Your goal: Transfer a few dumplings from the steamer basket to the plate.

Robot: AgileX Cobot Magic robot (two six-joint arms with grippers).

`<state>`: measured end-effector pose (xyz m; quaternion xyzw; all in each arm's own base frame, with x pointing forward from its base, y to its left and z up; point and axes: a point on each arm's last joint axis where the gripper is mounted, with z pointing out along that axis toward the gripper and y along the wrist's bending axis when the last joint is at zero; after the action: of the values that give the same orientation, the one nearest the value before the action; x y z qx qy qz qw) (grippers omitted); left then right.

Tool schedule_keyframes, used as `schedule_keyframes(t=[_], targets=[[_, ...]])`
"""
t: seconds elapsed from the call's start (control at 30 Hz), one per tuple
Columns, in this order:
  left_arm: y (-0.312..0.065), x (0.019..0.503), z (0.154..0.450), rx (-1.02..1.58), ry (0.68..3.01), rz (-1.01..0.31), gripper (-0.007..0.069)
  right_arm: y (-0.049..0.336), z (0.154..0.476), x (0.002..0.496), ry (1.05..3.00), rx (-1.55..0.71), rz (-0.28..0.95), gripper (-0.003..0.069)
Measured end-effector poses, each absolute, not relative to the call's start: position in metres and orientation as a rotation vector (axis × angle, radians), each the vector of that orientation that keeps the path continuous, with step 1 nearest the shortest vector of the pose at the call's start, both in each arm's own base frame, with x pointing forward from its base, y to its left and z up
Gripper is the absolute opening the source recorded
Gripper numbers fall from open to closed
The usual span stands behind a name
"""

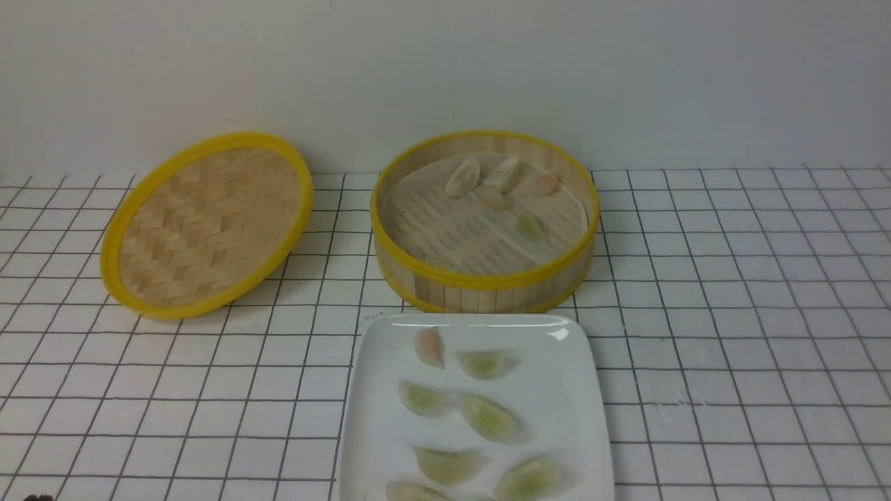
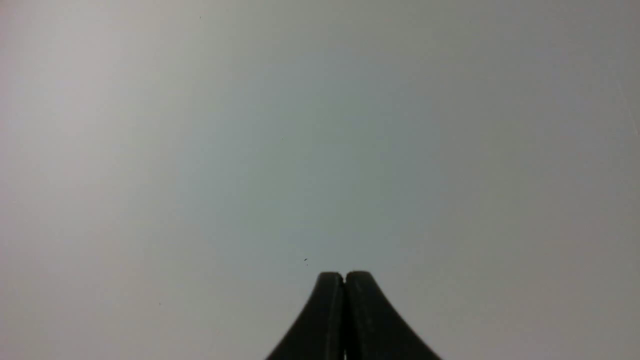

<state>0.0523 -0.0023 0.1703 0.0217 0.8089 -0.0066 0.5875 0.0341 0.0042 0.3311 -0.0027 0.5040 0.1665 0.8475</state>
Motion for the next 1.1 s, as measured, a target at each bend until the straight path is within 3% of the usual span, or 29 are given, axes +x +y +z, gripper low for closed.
schedule_keyframes(t=[0.23,0.37,0.53,0.8,1.1], targets=[[-0.002,0.052,0.17,0.051,1.885,-0.015,-0.0006,0.004,0.331,0.034,1.062,-0.006,0.351,-0.0015],[-0.002,0.052,0.17,0.051,1.885,-0.015,-0.0006,0.006,0.327,0.035,1.095,-0.061,0.288,-0.0015],[-0.002,0.052,0.17,0.051,1.885,-0.015,-0.0006,0.01,0.284,0.049,1.341,-0.201,0.087,-0.0015],[-0.002,0.052,0.17,0.051,1.885,-0.015,-0.0006,0.005,0.191,0.057,1.696,-0.153,-0.039,-0.0015],[-0.002,0.052,0.17,0.051,1.885,-0.015,-0.0006,0.005,0.18,0.054,1.784,-0.091,0.012,-0.0015]])
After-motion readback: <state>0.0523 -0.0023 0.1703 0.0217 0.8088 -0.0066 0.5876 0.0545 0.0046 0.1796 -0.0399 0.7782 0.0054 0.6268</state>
